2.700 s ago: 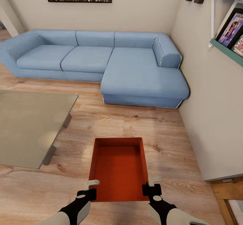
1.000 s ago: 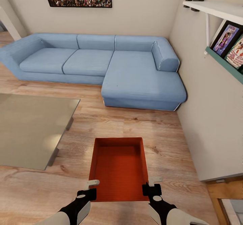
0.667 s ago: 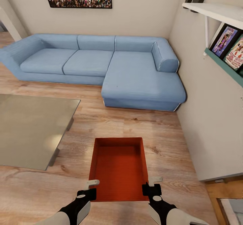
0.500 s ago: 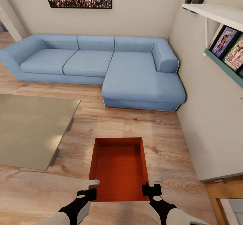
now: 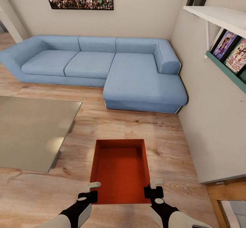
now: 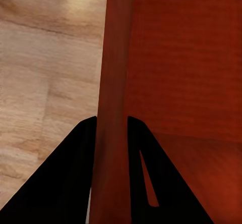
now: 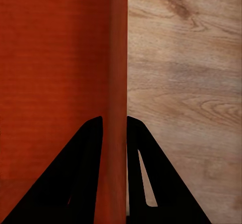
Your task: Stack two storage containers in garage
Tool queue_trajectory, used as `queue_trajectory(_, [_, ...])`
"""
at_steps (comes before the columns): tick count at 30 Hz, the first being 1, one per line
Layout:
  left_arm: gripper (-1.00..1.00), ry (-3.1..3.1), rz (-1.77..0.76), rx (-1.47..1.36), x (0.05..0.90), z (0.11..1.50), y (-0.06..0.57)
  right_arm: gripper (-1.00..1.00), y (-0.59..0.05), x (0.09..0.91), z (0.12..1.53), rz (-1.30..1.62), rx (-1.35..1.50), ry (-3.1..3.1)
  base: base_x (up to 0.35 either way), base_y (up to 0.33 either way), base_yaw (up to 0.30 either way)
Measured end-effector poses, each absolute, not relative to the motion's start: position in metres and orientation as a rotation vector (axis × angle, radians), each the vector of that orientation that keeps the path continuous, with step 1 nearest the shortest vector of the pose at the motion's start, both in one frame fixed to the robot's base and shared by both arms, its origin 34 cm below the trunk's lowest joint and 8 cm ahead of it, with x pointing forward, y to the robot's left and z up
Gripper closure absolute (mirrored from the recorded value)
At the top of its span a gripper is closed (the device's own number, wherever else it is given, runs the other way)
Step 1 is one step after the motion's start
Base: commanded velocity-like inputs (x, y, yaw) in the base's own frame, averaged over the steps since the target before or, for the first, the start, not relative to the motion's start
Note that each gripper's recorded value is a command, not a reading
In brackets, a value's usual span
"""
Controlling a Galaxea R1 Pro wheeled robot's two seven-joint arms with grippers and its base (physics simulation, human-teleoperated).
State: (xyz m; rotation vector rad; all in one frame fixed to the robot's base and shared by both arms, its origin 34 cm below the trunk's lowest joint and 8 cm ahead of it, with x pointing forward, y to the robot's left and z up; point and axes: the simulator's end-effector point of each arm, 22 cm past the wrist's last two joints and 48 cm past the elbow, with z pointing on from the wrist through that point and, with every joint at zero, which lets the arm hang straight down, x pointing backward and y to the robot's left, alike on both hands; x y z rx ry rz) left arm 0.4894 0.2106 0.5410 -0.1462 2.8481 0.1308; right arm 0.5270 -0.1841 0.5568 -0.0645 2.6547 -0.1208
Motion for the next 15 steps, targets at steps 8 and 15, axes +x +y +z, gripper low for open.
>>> queue_trajectory(8, [1.0, 2.847, 0.13, -0.148, 0.489, 0.5434, 0.2106, 1.0, -0.1842, 0.5269, 0.5594, -0.122, -0.068, 2.654, 0.0, 0.0, 0.0])
queue_trajectory(15, [1.0, 2.838, 0.129, -0.148, 0.493, 0.547, 0.2105, 1.0, -0.1843, 0.5307, 0.5632, -0.121, -0.067, 2.644, 0.0, 0.0, 0.0])
